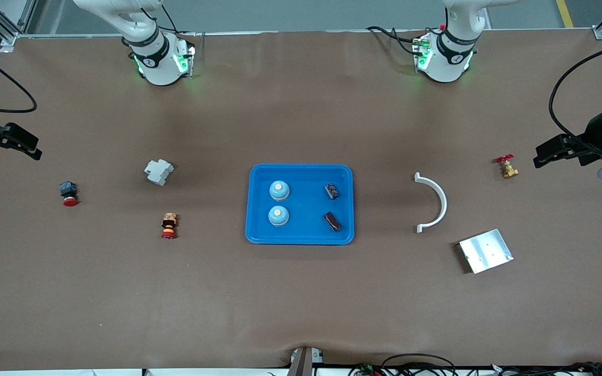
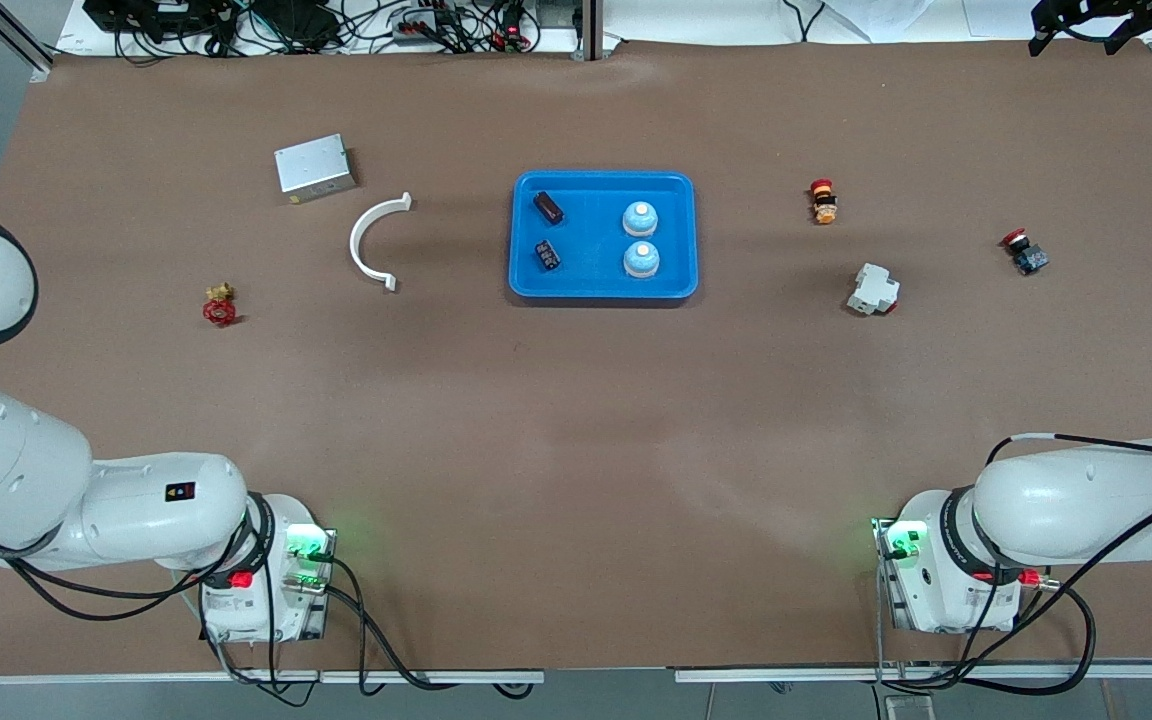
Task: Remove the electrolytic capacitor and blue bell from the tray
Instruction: 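Move the left gripper and the right gripper toward the blue tray, then position the left gripper over a capacitor while the right gripper nears a bell, then lower and close the left gripper on the capacitor while the right gripper grasps the bell, then carry the capacitor toward the white arc while the right gripper carries the bell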
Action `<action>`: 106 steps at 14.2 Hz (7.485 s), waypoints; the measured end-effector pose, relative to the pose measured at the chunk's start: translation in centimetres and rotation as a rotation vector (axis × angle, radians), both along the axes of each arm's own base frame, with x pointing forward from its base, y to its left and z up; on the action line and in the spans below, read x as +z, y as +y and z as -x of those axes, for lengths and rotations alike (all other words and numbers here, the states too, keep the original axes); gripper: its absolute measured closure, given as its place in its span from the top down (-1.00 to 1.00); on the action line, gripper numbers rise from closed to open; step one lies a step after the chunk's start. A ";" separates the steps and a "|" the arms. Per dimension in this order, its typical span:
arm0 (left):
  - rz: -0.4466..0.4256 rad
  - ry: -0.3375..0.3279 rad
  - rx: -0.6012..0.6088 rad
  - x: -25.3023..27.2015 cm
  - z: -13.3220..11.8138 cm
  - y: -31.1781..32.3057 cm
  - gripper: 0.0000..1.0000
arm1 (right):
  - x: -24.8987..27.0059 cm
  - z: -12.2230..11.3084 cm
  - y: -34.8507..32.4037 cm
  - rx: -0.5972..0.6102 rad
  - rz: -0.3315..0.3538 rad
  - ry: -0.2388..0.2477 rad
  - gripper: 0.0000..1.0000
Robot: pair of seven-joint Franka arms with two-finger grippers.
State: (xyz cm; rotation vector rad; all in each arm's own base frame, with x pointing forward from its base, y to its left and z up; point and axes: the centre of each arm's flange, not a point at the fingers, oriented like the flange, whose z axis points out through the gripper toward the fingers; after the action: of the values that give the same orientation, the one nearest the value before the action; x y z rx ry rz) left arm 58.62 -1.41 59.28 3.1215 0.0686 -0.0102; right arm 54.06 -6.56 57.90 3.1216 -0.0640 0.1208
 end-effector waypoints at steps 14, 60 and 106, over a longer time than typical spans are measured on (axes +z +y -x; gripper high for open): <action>0.016 -0.016 -0.017 0.7 0.3 -5.4 1.00 | -1.8 0.4 2.3 -0.070 -0.083 0.031 1.00; 0.010 0.126 0.496 -33.9 3.4 -43.0 1.00 | -34.3 3.8 49.6 -0.505 -0.122 -0.018 1.00; -0.018 0.100 0.643 -35.2 2.0 -42.0 -0.32 | -21.6 -2.2 35.7 -0.204 0.079 0.132 0.16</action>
State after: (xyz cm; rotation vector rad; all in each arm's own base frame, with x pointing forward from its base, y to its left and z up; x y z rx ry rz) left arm 56.58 -43.45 24.04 2.9533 1.0586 -0.1545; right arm 56.29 29.13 36.35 3.0126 -0.3644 -0.0837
